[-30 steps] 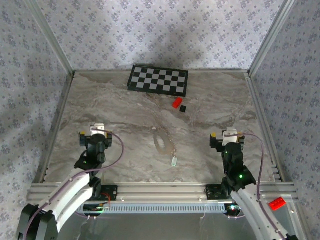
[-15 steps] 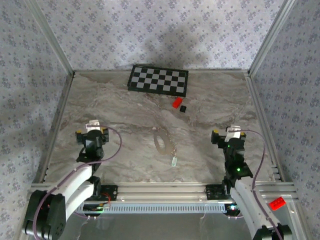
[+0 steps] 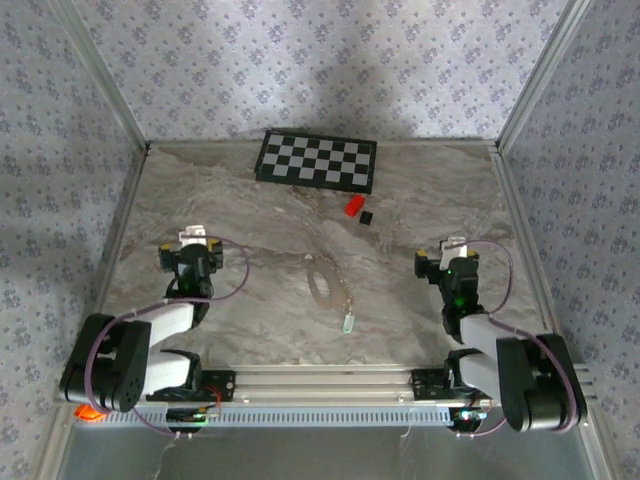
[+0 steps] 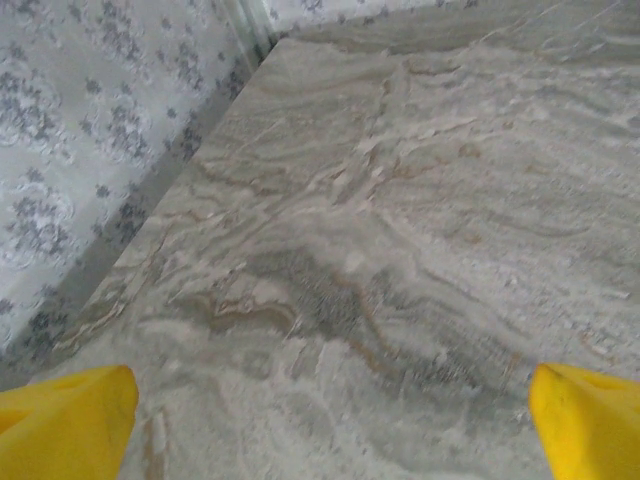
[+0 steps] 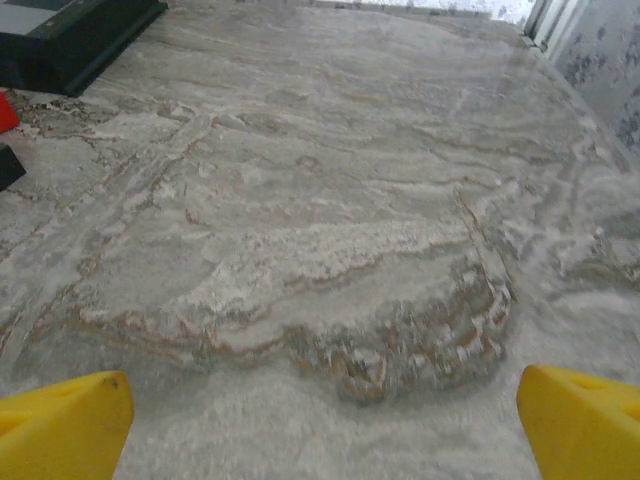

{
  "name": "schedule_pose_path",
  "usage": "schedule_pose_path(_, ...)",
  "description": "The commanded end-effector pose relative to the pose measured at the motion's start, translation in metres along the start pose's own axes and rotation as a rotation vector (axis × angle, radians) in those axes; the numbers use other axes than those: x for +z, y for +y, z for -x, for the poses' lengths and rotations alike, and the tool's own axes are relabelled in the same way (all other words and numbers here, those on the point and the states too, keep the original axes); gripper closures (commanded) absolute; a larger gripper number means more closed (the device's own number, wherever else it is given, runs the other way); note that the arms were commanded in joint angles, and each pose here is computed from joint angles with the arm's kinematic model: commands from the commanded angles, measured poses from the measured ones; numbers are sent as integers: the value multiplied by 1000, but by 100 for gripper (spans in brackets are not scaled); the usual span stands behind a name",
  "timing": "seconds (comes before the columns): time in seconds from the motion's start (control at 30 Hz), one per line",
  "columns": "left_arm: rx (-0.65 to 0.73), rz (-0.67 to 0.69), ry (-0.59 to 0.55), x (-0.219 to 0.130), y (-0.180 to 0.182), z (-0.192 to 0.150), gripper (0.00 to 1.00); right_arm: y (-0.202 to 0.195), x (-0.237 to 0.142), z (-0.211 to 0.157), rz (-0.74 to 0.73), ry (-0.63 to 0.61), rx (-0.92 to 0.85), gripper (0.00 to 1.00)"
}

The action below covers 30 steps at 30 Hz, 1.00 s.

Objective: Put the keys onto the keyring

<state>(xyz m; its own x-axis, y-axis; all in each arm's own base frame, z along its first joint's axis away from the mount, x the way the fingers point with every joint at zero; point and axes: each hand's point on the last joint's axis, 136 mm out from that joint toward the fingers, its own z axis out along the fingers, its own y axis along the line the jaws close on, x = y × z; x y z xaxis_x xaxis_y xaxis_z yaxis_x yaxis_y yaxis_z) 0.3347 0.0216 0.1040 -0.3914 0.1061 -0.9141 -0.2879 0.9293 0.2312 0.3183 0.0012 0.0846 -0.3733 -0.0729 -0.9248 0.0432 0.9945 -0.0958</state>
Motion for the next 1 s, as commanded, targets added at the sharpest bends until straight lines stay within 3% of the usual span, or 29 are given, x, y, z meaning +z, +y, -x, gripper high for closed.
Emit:
schedule_pose_path(0.0,-37,-30,-115,5,-7,34,1,0,9,45,2,-132,-14,0)
schedule_pose_path(0.23,-49,-64,-156,14,-16,36,0,-13,27,40,-23,-158,33,0)
schedule_pose_path(0.53,-24,-82,-137,25,-24,30,0,-20,54,26,-1,-74,92,0)
schedule_pose_path(0.7,-43,-80,-136,25,-20,28,0,-32,65,24,-67,0,110,1)
schedule_pose_path(0.97,-58,-100,-125,28,-20,27,0,-32,66,24,-66,-1,108,0)
